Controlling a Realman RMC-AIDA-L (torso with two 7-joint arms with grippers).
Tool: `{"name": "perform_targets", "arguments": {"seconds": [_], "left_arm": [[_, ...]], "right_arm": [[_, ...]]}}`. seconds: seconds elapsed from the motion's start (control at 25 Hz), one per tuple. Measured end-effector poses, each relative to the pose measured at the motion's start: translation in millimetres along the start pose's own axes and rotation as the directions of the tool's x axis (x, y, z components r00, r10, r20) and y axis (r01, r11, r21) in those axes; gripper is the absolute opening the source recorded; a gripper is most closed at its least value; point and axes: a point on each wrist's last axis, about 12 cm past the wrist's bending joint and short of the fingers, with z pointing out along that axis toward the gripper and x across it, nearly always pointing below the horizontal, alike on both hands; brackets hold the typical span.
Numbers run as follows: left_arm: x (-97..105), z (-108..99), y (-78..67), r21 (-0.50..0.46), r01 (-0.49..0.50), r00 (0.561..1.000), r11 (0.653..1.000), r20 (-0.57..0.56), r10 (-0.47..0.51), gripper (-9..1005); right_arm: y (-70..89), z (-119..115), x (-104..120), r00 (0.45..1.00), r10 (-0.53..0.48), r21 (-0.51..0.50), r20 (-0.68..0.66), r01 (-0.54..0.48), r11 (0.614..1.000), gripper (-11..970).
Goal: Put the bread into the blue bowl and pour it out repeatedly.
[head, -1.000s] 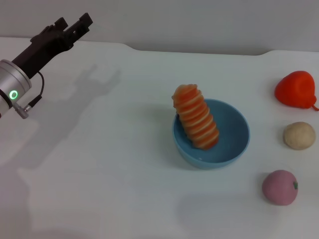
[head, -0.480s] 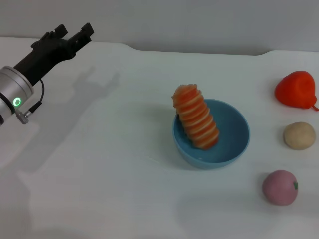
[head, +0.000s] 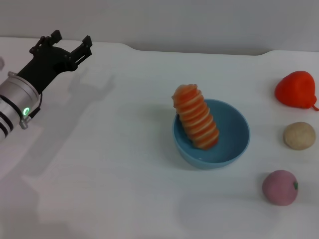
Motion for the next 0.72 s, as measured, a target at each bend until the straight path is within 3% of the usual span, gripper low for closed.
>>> {"name": "perform_targets", "arguments": {"seconds": [0.32, 0.72], "left_arm": [[0.7, 7.3, -2.8, -0.007, -0.104, 0.994, 0.995, -0.014, 0.104, 859], [-0.1, 9.5, -2.2, -0.049, -0.026, 0.999, 0.998, 0.017, 0.027, 859]], "right_arm": [[4.5, -1.1, 5.6, 0.999, 0.024, 0.009, -0.032, -0.023, 1.000, 449], [7.1, -2.5, 7.3, 0.998, 0.042, 0.008, -0.039, -0.041, 0.999, 449]]}}
